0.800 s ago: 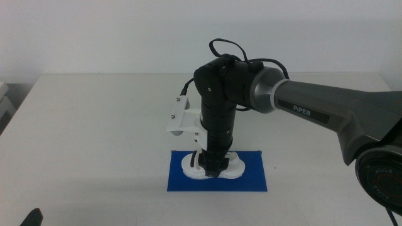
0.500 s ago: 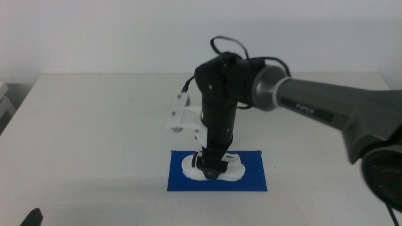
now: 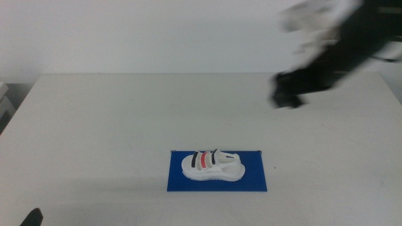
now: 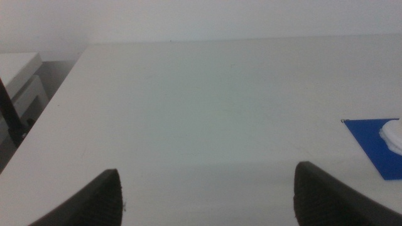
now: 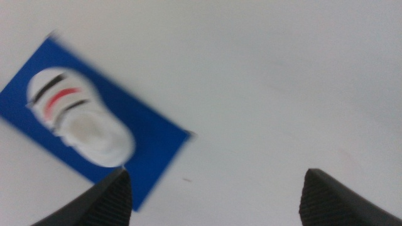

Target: Use one arm to grab the shoe from the table and place it on the mat.

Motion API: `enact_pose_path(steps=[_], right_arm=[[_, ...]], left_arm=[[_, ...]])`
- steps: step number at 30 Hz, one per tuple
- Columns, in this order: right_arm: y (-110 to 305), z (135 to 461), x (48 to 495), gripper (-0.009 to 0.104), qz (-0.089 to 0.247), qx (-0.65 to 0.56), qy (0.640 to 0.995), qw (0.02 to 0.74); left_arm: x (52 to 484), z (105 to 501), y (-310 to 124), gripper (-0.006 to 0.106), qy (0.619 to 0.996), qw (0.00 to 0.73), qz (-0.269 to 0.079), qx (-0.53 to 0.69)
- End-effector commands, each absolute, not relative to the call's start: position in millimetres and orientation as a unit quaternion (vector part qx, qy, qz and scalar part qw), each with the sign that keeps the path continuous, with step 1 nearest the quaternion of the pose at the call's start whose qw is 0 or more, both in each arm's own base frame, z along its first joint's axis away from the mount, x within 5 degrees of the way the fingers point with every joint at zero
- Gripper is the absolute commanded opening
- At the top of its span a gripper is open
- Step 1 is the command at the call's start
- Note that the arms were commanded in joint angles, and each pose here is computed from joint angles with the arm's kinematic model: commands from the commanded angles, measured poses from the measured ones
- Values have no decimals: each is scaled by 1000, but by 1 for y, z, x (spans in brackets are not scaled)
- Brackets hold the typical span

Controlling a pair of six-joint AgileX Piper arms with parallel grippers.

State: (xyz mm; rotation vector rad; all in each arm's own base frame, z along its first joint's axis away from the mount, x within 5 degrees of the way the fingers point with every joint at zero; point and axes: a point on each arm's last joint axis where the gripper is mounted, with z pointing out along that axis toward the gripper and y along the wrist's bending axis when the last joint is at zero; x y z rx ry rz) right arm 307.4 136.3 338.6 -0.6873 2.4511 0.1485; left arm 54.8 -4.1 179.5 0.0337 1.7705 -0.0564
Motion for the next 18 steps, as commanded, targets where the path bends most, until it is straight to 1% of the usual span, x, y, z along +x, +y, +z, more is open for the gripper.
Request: enact_pose_path(steps=[1,3,5,7,9,13,18], right_arm=[[103,368,280,75,61,-201,898,386],[81,372,257,74,63,-169,891,417],[60,369,237,73,55,-136,885,442],[43,361,214,72,45,-111,875,468],[33,345,192,72,41,-94,865,491],[20,321,147,72,34,-69,818,570],[13,287,106,72,32,-57,761,645]], left_arm=[[55,185,-4,94,746,665,-29,10],[55,185,-4,94,746,665,-29,10],[55,185,-4,94,746,665,-29,10],[55,185,-4,94,746,665,-29,10],[55,185,-4,94,746,665,-29,10],[55,185,-4,94,746,665,-29,10],[55,185,-4,94,746,665,-29,10]])
